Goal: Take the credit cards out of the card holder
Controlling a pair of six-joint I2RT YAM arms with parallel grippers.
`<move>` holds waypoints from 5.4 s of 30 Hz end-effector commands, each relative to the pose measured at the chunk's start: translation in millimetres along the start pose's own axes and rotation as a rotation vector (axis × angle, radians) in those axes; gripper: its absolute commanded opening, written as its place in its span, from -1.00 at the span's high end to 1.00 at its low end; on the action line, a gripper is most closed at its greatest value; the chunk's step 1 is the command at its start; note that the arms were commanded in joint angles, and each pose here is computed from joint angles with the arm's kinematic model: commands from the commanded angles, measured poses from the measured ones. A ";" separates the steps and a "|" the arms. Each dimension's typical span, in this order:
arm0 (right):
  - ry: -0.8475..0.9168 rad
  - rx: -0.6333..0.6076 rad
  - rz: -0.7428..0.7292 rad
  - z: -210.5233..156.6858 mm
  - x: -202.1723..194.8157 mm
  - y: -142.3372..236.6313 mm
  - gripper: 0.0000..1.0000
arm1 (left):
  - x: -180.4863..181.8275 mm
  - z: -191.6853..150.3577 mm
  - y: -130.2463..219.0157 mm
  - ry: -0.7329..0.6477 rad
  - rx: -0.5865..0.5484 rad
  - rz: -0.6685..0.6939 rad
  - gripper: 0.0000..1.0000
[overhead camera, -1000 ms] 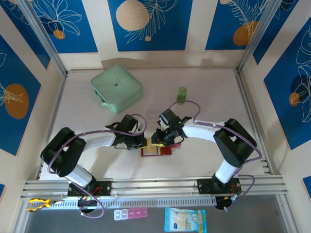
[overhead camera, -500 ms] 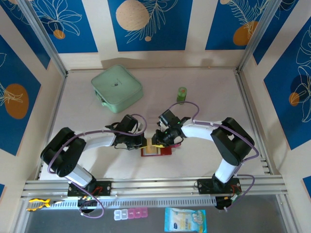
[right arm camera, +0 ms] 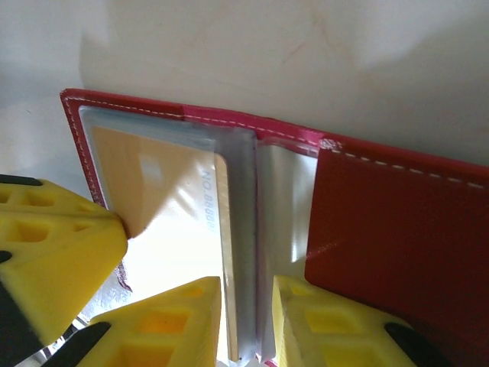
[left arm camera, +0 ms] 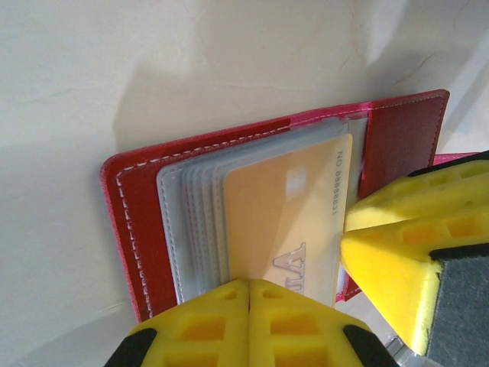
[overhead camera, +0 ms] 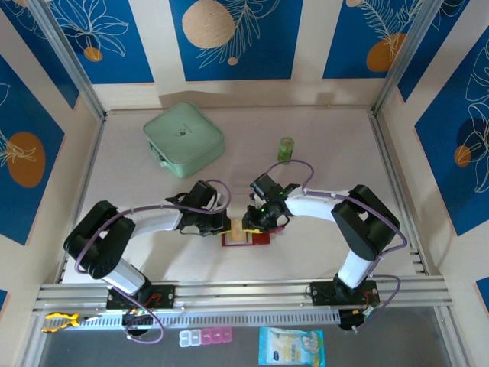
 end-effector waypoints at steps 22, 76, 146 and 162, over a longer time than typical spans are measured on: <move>0.028 -0.001 0.136 -2.0 12.0 9.7 0.48 | 9.6 -11.5 2.4 -0.005 0.047 0.071 0.98; 0.049 -0.044 0.150 -2.9 9.5 22.1 0.52 | -19.9 -5.6 12.0 -0.056 0.026 0.005 1.00; 0.026 -0.016 0.256 3.1 -7.8 12.7 0.67 | -0.8 -12.1 0.0 -0.059 0.062 0.123 1.00; -0.020 0.033 0.312 2.9 -21.5 -3.5 0.64 | 3.1 -13.8 -2.4 -0.054 0.070 0.133 1.00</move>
Point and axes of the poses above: each hand's point on the last joint's axis, 136 mm out from that joint toward the fingers, its own y axis back along the fingers, its own x axis along the line the jaws close on, z = x × y, the point moved 6 cm from there along y, back along the fingers, and after that the axes turned 2 degrees about y, right-handed, at the moved point
